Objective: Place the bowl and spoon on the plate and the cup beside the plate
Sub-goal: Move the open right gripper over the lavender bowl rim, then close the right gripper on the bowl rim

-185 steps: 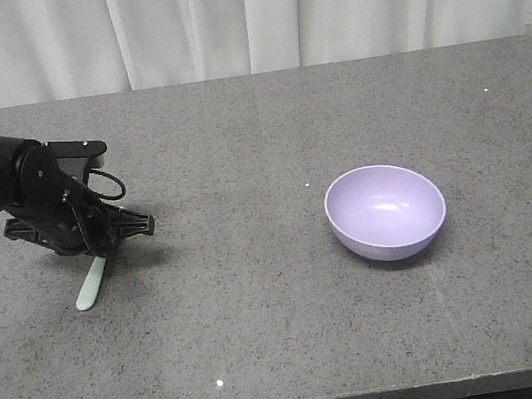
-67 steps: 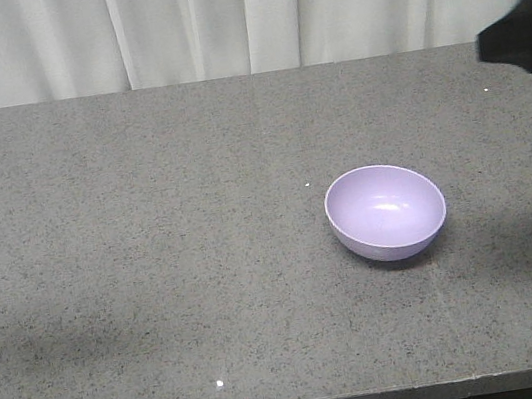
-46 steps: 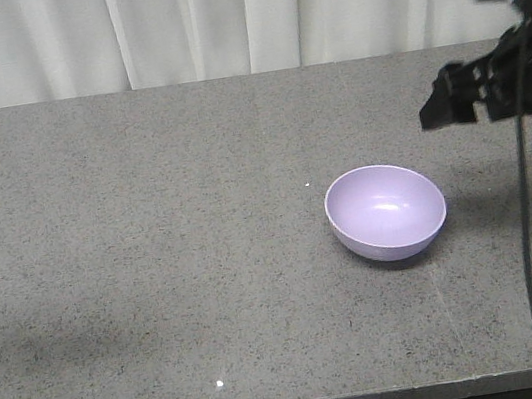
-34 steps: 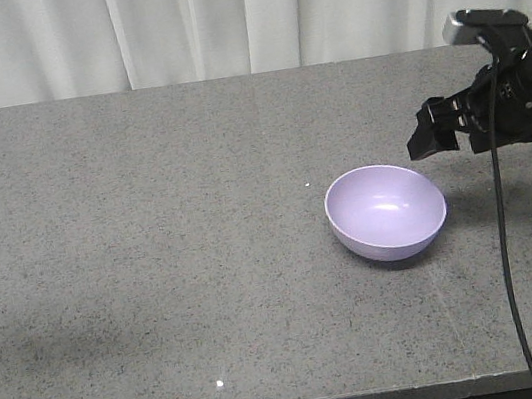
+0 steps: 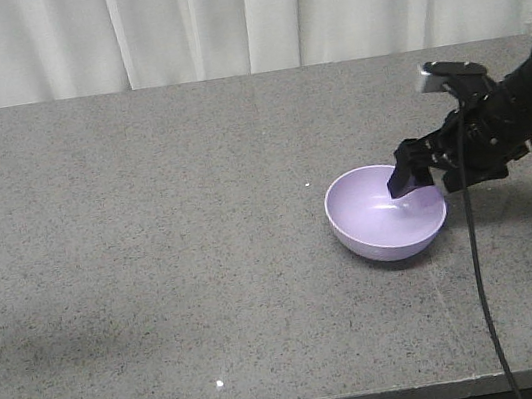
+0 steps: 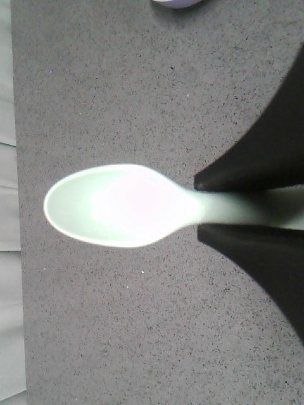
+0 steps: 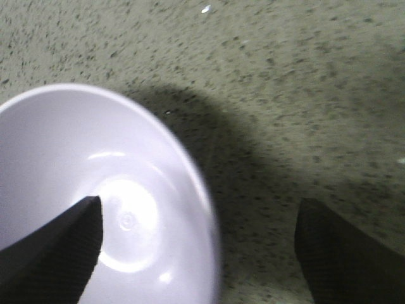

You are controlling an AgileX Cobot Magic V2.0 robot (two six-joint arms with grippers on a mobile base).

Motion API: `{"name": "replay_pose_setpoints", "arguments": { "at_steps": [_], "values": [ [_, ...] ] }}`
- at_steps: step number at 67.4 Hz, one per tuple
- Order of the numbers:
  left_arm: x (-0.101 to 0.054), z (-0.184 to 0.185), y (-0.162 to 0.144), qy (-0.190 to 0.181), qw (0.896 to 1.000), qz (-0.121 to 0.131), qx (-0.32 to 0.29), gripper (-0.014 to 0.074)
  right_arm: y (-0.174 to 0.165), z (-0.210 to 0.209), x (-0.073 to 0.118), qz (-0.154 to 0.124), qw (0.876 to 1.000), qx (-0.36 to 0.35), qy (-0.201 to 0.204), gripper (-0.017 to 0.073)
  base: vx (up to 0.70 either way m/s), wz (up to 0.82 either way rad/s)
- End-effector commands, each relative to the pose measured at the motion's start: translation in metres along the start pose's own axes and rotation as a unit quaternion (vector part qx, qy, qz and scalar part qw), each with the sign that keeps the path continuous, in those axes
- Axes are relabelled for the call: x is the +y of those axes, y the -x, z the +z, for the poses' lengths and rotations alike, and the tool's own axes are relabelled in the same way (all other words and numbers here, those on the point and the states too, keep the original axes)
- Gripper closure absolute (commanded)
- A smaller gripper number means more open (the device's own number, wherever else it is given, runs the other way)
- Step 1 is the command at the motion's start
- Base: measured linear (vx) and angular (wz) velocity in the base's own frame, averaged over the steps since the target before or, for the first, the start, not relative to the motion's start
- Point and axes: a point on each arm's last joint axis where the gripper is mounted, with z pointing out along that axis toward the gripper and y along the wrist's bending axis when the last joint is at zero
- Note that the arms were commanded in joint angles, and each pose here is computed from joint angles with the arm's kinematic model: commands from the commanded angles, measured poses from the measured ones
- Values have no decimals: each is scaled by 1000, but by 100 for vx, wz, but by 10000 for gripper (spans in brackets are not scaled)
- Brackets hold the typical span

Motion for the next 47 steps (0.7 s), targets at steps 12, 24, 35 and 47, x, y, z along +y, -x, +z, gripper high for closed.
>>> {"name": "replay_pose_setpoints", "arguments": {
  "at_steps": [12,24,35,47],
  "values": [
    [-1,-14,11,-7,999,-5,-53,601,8,-15,15,-16,999,-24,-24,123,0,0],
    [-1,-14,11,-7,999,-5,-53,601,6,-12,11,-14,999,-9,-38,347,0,0],
    [-1,-14,11,-7,999,-5,-53,601,7,-12,10,-16,999,-15,-40,564,0,0],
    [-1,-14,11,-7,999,-5,-53,601,14,-22,14,-24,998,-31,-40,568,0,0]
  ]
}}
